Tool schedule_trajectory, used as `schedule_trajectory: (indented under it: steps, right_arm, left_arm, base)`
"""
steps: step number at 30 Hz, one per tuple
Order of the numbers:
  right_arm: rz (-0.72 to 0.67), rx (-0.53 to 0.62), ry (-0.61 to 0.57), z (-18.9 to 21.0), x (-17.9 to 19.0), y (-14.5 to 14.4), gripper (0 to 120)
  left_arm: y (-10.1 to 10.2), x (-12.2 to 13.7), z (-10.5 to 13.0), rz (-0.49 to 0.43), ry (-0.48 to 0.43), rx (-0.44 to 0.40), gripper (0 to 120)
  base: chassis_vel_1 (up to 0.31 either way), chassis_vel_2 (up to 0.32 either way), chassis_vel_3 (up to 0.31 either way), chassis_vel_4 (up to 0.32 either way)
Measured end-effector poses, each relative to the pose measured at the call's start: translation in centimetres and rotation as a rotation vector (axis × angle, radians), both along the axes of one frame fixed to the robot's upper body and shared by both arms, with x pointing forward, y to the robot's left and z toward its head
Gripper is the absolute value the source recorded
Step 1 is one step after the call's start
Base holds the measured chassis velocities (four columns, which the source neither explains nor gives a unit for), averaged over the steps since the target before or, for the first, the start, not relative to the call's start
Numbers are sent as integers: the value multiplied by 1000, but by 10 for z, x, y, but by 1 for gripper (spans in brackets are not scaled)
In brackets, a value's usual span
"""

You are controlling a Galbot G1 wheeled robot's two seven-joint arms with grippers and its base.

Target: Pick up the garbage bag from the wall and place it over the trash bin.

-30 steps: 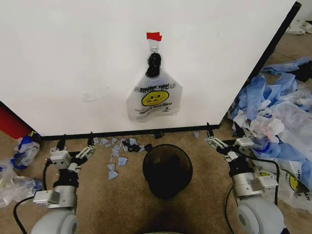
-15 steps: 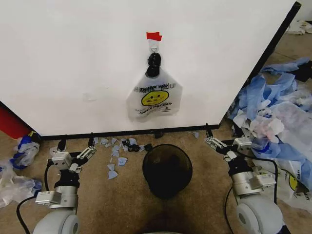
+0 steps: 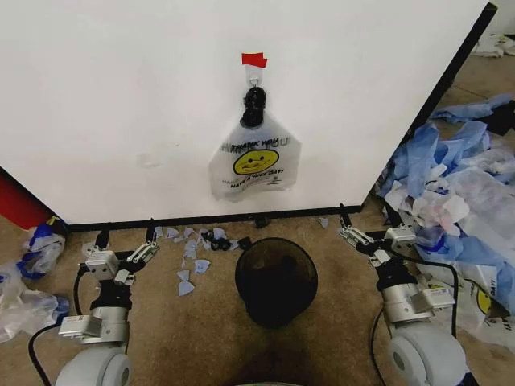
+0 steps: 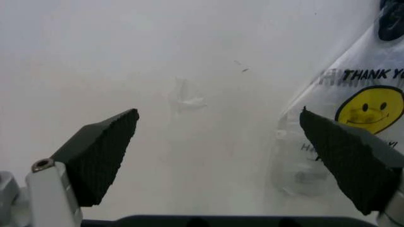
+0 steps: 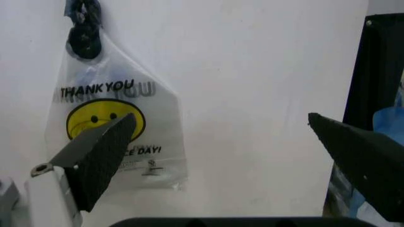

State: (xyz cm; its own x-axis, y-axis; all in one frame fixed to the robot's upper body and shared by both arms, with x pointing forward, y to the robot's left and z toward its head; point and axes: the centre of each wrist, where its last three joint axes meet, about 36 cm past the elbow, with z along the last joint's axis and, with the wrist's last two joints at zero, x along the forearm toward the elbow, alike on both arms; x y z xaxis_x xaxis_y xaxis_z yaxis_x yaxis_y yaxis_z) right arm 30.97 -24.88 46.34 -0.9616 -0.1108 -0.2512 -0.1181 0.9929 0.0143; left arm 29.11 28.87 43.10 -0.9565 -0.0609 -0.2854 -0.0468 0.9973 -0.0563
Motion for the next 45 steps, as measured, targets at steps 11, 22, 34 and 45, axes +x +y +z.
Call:
schedule_trajectory:
  steps: [11,22,34,45]
  right_arm:
    - [3,10,-1,-1,1,3,100]
    - [10,19,3,-1,2,4,100]
    - [200,399,163,5,36,54,100]
    - [403,679,158,31,116,84,99]
  left_arm:
    - [-2,-1,-1,0,2,-11,100]
    - [-3,0,-3,4,7,-14,100]
    - [-5,8,-19,-2,30,-20,99]
    - [-4,7,-30,12,57,-10,99]
  base:
    - [0,0,0,0]
    - [0,0,0,0]
    - [0,0,0,0]
    - [0,0,0,0]
